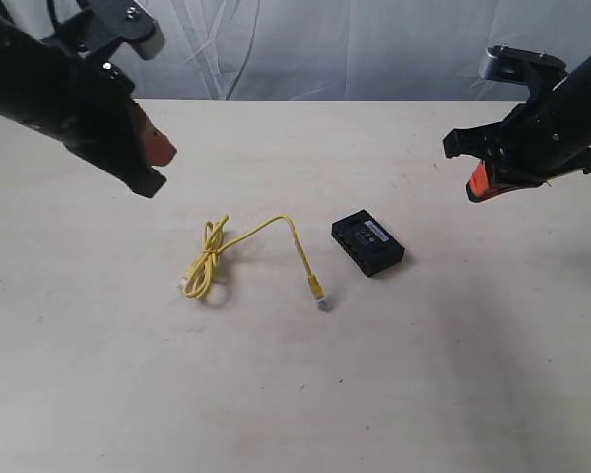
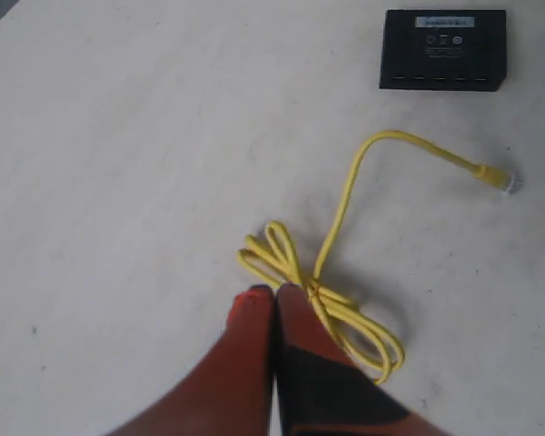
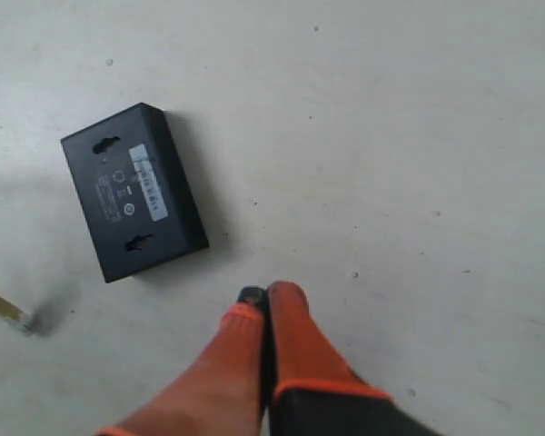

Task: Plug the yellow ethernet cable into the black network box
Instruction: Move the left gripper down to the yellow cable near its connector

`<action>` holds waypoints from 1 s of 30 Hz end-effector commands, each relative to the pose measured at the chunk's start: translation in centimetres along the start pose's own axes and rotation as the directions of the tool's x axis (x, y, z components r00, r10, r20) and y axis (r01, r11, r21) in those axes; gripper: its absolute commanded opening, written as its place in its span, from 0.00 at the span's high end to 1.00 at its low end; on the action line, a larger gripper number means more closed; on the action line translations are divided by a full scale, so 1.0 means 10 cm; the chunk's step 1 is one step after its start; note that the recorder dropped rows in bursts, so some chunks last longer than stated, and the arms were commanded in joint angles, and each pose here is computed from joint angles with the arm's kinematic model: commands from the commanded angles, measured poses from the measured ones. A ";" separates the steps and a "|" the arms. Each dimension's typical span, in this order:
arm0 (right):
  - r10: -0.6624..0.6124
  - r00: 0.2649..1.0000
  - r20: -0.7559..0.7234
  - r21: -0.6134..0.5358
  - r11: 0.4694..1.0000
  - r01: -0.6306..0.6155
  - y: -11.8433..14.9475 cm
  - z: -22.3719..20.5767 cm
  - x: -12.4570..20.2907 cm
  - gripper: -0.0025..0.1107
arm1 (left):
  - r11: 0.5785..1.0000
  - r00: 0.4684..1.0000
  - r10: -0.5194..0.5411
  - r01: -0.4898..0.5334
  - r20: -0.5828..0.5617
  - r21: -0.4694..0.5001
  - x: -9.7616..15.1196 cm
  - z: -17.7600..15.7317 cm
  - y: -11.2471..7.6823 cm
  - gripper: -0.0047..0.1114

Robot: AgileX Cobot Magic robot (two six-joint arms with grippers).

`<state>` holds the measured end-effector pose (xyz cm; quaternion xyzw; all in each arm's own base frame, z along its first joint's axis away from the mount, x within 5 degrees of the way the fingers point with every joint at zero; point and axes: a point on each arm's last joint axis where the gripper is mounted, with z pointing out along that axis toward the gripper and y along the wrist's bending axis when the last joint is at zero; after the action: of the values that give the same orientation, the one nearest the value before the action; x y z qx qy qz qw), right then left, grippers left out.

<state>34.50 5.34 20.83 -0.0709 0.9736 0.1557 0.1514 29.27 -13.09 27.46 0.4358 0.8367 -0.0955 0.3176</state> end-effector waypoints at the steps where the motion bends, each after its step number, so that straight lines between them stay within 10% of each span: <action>1: -0.010 1.000 0.017 0.010 1.000 0.010 -0.01 -0.03 -0.02 0.98 | 0.990 0.991 0.132 -0.132 0.004 0.042 -0.16 0.18 -0.11 0.96; 11: -0.062 0.998 -0.004 0.065 0.996 0.062 -0.06 -0.03 0.00 0.98 | 0.871 0.872 0.489 -0.486 -0.030 0.072 -0.45 0.51 -0.37 0.96; 21: -0.090 0.996 -0.010 0.093 0.992 0.090 -0.09 -0.03 0.00 0.98 | 0.476 0.469 0.879 -0.871 -0.084 0.125 -0.54 0.90 -0.74 0.96; 30: -0.062 0.998 -0.017 0.152 0.986 0.064 -0.14 -0.04 0.00 0.98 | 0.188 0.191 0.982 -0.967 0.000 0.174 -0.54 1.00 -0.98 0.96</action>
<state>34.49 4.12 20.49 -0.0936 0.9813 0.0830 0.1464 28.61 -26.46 21.66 0.8777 0.4116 0.0942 0.2265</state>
